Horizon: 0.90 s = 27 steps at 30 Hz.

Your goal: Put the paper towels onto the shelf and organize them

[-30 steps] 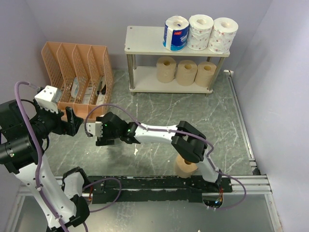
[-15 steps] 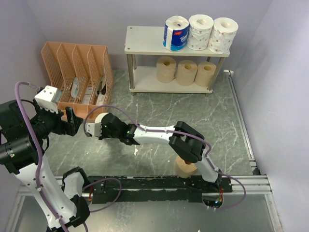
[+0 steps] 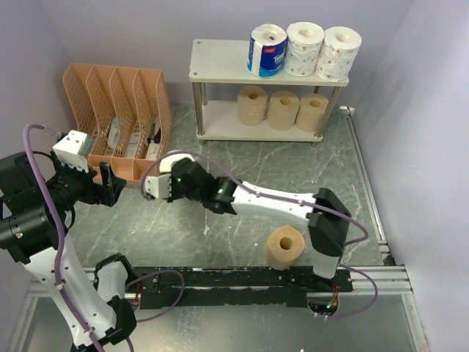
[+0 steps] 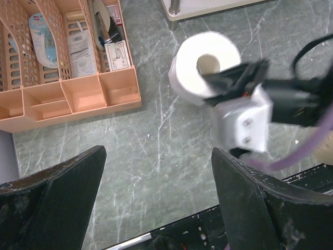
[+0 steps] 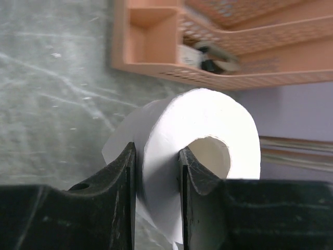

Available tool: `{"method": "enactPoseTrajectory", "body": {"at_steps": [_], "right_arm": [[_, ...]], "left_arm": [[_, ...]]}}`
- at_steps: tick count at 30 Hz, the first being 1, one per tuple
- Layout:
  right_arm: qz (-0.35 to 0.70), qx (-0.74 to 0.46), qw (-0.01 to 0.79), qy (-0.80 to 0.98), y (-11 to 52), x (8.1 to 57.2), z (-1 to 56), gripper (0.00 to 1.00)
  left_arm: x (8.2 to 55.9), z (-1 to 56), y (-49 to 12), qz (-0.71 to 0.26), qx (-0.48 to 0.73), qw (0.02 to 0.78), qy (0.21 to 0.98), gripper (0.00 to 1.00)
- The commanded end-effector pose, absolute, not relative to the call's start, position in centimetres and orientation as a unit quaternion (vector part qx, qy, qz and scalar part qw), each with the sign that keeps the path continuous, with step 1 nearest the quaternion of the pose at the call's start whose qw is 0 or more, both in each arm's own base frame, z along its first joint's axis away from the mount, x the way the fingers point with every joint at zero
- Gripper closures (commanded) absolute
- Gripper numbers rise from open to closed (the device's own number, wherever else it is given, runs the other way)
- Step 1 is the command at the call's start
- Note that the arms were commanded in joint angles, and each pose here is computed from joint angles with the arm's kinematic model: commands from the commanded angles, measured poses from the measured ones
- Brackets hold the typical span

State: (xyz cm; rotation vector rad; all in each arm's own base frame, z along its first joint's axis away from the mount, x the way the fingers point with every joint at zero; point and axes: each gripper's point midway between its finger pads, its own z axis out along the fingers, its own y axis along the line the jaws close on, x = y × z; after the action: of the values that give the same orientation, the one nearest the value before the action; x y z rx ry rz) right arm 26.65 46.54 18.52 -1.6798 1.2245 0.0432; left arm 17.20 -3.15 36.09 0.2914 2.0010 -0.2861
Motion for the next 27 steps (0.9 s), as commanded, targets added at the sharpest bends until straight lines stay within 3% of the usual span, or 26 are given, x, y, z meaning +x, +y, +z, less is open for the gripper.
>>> {"method": "enactPoseTrajectory", "body": {"at_steps": [1, 10, 17, 27], "right_arm": [[-0.038, -0.655, 0.576, 0.488, 43.7, 29.9, 28.7, 1.00], [-0.118, -0.572, 0.634, 0.507, 39.7, 37.8, 40.4, 1.00], [-0.106, -0.472, 0.706, 0.517, 38.4, 42.7, 47.8, 1.00], [-0.085, -0.367, 0.738, 0.561, 34.8, 49.5, 47.6, 1.00]], "left_arm": [[17.3, 36.4, -3.2, -0.117, 0.125, 0.531, 0.830, 0.05], [17.2, 36.5, -3.4, -0.119, 0.129, 0.535, 0.826, 0.05], [17.1, 36.5, -3.7, -0.126, 0.136, 0.535, 0.824, 0.05], [17.0, 36.6, -3.7, -0.122, 0.136, 0.538, 0.823, 0.05]]}}
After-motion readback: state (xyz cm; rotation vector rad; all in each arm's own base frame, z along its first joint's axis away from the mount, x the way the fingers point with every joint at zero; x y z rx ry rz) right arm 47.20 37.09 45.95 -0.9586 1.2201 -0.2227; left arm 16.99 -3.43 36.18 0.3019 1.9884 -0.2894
